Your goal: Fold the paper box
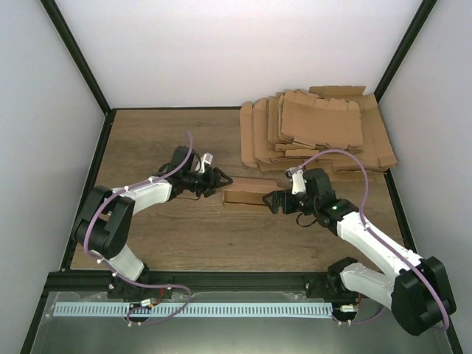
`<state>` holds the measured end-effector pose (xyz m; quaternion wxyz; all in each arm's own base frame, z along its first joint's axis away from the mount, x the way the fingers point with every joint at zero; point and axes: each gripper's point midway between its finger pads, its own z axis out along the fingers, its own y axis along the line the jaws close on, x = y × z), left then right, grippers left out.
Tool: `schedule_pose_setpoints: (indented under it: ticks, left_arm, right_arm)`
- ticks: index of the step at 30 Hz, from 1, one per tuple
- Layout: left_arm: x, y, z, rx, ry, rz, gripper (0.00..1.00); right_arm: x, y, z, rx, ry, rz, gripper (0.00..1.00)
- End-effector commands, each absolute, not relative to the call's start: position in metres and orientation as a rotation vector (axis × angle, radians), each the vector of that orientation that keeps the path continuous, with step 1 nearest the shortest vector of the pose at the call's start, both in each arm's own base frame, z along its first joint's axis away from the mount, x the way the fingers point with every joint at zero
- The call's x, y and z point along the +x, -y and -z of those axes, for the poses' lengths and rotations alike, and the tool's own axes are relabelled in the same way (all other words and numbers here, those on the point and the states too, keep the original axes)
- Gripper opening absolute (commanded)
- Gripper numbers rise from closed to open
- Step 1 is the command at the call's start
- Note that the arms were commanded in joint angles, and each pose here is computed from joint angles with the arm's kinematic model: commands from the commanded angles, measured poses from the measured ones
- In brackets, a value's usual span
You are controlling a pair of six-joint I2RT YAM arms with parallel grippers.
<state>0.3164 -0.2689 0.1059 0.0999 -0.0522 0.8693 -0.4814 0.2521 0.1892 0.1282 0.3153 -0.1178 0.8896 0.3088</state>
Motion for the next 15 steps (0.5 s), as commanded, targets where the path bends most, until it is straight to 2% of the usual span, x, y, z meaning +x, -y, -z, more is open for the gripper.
schedule_pose_setpoints:
  ticks: [1,7,15]
  left_arm:
    - [0.325,0.27,-0.108,-0.126,-2.548,1.396,0.53]
    - [0.325,0.268,-0.111,-0.121,-2.541,1.377,0.53]
    - [0.322,0.265,-0.111,-0.117,-2.546,1.359,0.53]
  right_arm:
    - [0.254,-0.188,-0.159,-0.25,-2.341,-0.812,1.0]
    - [0.279,-0.153,-0.185,-0.049,-2.3,-0.572,1.0]
    - [0.302,-0.163,-0.197,-0.077,-2.282,-0.554,1.0]
